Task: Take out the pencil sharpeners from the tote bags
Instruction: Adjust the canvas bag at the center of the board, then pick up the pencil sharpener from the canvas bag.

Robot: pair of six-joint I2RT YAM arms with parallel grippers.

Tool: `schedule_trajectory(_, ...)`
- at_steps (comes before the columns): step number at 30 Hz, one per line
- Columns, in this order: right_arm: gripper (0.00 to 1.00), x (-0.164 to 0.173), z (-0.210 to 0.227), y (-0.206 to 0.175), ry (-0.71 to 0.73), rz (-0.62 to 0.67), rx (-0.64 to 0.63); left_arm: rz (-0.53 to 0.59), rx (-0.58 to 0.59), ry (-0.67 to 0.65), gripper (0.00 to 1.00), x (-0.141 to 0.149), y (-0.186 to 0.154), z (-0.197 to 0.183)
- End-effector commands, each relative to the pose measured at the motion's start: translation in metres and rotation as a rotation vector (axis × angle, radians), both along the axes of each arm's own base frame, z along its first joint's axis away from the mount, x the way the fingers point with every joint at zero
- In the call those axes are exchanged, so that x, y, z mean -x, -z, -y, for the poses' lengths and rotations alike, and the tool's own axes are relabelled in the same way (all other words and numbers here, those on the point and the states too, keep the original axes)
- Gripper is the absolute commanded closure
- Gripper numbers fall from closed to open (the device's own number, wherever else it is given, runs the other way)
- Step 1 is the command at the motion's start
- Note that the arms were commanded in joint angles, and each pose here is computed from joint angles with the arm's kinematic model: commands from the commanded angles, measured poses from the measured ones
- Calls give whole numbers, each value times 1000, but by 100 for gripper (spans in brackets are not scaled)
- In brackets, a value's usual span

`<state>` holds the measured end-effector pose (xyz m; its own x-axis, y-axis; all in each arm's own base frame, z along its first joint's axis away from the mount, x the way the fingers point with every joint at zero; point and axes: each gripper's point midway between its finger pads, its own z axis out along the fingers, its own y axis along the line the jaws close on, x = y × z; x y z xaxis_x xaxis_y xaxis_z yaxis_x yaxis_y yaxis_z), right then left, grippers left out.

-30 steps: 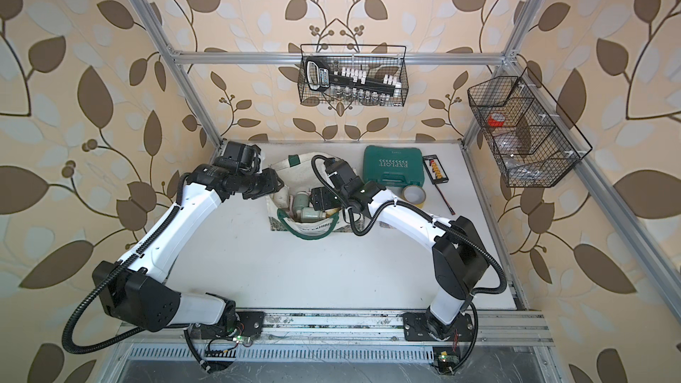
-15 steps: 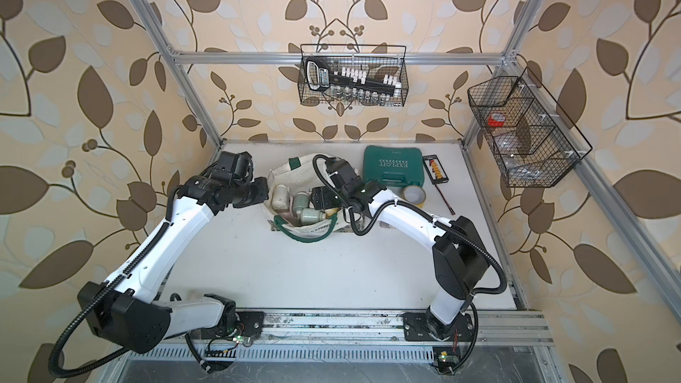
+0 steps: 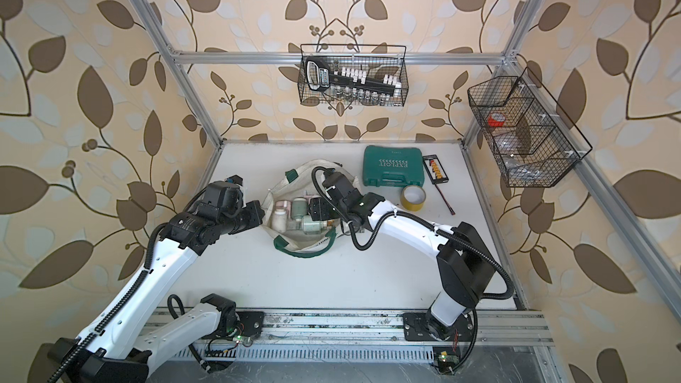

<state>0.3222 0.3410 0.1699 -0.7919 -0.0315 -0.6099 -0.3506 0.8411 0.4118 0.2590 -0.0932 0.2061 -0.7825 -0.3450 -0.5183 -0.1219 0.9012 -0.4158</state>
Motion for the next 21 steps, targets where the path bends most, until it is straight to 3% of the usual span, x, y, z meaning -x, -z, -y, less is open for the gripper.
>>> schedule_trajectory(1, 17, 6, -8, 1, 0, 1, -8, -122, -24, -18, 100, 20, 33, -3)
schedule_trajectory(9, 19, 3, -4, 24, 39, -41, 109, -90, -19, -41, 100, 19, 28, -6)
schedule_trajectory(16, 22, 5, -6, 20, -5, -26, 123, -72, -16, -36, 100, 12, 20, -4)
schedule_trajectory(21, 15, 12, 0, 35, -10, -89, 205, -60, 23, -33, 100, 9, 15, 2)
